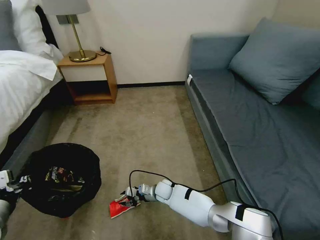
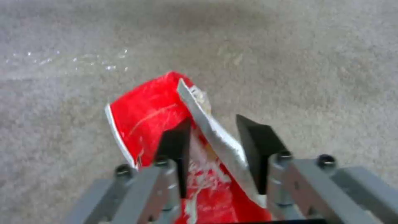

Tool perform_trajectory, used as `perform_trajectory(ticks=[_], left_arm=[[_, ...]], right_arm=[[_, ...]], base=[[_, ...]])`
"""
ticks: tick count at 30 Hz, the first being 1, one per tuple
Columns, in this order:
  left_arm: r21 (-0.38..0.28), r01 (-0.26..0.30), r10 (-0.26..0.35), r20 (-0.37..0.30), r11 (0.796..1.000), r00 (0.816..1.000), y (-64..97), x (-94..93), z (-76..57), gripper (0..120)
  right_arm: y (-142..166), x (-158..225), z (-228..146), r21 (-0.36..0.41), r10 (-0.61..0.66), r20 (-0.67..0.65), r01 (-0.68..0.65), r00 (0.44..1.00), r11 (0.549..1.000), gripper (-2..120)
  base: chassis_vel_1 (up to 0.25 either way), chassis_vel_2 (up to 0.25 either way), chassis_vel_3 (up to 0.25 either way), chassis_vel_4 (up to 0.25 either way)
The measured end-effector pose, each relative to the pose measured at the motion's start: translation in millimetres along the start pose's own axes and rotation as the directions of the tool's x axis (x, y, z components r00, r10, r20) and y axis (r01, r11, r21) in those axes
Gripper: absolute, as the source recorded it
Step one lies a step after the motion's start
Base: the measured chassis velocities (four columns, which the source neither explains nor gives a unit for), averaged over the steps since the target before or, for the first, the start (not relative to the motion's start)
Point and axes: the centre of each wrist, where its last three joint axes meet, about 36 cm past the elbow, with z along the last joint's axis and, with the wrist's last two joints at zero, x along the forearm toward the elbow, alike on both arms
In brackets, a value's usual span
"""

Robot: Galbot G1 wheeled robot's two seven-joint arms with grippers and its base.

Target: Pick up the trash bin, then pick up the garbage on the floor and place it into the trash bin.

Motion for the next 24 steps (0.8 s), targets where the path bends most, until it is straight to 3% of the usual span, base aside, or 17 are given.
perform_trajectory(ticks=[8,17,20,22,24], left_arm=[[0.004,0.0,0.0,-0.001,1.0,1.0,-1.1,-0.1,0.9,7],[0.008,0.007,-0.007,-0.001,1.0,1.0,-1.0,1.6,1.9,7],[0.006,0.007,-0.007,0.002,1.0,1.0,-1.3,1.4,1.2,7],[0.007,0.007,-0.007,0.003,1.0,1.0,-1.4,1.3,0.8,7],[0.008,0.013,-0.013,0.003,1.0,1.0,0.4,1.0,0.8,7]], right_arm=[[3,8,0,0.02,-0.002,0.018,0.001,1.0,1.0,0],[-10,66,17,-0.019,0.171,0.084,-0.17,0.982,0.985,0],[-30,113,19,-0.088,0.315,0.125,-0.306,0.941,0.948,0],[-33,124,15,-0.112,0.346,0.138,-0.333,0.928,0.936,0],[-43,153,-4,-0.173,0.428,0.182,-0.4,0.885,0.9,0]], base=[[0.0,0.0,0.0,0.0],[0.0,0.0,0.0,0.0],[0.0,0.0,0.0,0.0],[0.0,0.0,0.0,0.0],[0.0,0.0,0.0,0.0]])
